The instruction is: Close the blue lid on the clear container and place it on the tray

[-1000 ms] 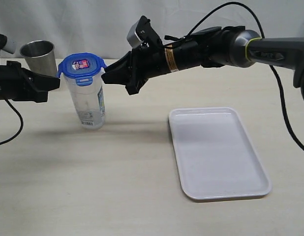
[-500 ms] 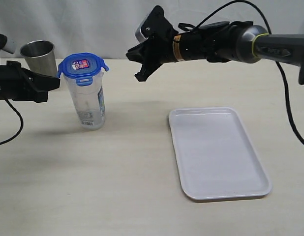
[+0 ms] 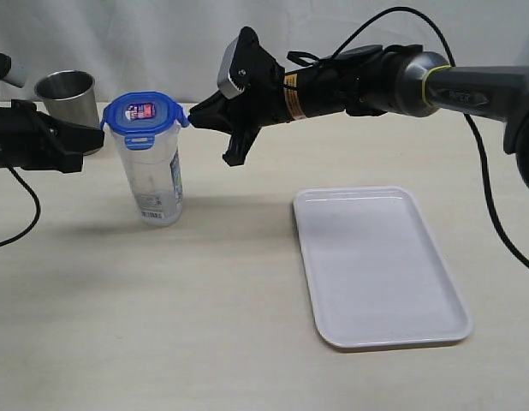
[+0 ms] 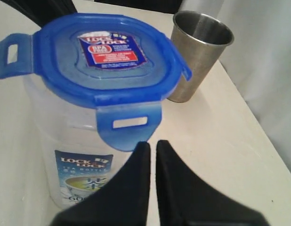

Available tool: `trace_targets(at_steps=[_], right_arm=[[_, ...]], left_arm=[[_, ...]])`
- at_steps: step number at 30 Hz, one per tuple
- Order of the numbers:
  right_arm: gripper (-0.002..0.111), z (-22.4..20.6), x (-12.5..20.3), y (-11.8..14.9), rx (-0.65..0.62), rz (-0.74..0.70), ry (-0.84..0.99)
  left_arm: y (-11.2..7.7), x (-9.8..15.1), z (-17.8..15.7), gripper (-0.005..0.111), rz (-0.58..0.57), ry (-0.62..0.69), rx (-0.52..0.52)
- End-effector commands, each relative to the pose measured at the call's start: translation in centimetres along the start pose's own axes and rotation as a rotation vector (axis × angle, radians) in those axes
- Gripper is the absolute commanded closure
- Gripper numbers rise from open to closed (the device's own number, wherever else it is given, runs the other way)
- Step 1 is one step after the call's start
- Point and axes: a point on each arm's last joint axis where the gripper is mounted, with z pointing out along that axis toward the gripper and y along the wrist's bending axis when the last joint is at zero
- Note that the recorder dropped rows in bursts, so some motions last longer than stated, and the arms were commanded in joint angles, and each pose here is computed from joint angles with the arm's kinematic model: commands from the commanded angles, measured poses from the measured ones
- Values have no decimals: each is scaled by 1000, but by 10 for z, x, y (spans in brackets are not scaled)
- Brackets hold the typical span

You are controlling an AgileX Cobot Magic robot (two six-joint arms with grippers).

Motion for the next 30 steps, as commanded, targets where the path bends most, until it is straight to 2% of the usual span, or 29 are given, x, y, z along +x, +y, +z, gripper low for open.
trace_targets(at_steps=[1,9,16,23,30], right_arm=[[104,-1,-4,3,-36,-3,-19],[104,-1,-3,2,-27,39,-13],[104,-2,-8,8,-92,54,-50],[104,-10,-17,3,-73,91,-57],[104,-18,-14,-1,-82,171,-63]], left_arm=[[0,-1,1,107,24,-11,4],[1,-1,1,107,24,-6,-3],[2,0,1,107,24,0,-13],[2,0,1,107,24,4,-19],[1,-1,1,107,24,-6,-3]])
